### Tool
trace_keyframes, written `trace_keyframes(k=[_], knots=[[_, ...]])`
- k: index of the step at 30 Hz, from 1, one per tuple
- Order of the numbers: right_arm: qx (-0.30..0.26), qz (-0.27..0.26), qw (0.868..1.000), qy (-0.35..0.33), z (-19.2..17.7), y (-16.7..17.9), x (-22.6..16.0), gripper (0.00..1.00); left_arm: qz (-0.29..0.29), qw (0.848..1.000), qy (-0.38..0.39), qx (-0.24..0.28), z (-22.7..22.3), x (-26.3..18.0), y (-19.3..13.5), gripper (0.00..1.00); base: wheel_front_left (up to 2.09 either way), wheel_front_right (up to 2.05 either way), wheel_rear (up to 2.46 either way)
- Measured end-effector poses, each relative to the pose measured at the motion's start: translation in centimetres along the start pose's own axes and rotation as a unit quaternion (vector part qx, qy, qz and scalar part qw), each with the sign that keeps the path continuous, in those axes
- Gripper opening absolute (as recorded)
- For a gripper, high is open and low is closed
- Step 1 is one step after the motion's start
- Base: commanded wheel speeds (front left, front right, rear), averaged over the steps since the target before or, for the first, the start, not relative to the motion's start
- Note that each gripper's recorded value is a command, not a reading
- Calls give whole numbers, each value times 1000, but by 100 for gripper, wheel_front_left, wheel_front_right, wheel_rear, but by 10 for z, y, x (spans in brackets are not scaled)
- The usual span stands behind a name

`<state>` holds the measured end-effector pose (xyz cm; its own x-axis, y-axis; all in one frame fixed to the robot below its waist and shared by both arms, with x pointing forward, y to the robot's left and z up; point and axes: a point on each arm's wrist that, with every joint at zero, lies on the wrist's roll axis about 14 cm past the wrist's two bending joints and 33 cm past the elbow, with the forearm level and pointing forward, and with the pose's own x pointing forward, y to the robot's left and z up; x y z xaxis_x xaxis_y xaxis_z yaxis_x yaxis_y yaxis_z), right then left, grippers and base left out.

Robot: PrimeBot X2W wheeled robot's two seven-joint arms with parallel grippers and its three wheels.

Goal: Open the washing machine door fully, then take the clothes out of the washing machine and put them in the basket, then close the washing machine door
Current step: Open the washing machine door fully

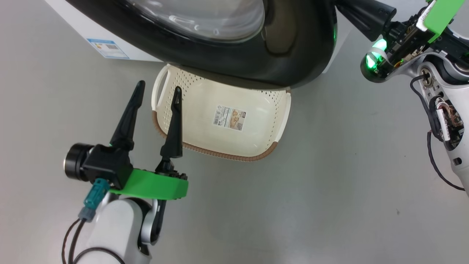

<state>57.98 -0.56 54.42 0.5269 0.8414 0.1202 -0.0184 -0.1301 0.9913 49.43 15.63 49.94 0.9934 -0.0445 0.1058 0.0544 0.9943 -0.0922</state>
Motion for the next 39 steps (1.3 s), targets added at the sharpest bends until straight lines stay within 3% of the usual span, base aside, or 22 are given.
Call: trace_keyframes(k=[5,20,39], knots=[[-8,8,1000,11,-9,12,1,0,2,1000,-9,1,10,-3,1,100,0,0,0],[-6,-21,998,58,-55,3,1,0,30,999,-22,4,32,-28,18,100,0,0,0],[2,-28,988,155,-147,5,16,0,97,995,-30,3,55,-83,57,100,0,0,0]])
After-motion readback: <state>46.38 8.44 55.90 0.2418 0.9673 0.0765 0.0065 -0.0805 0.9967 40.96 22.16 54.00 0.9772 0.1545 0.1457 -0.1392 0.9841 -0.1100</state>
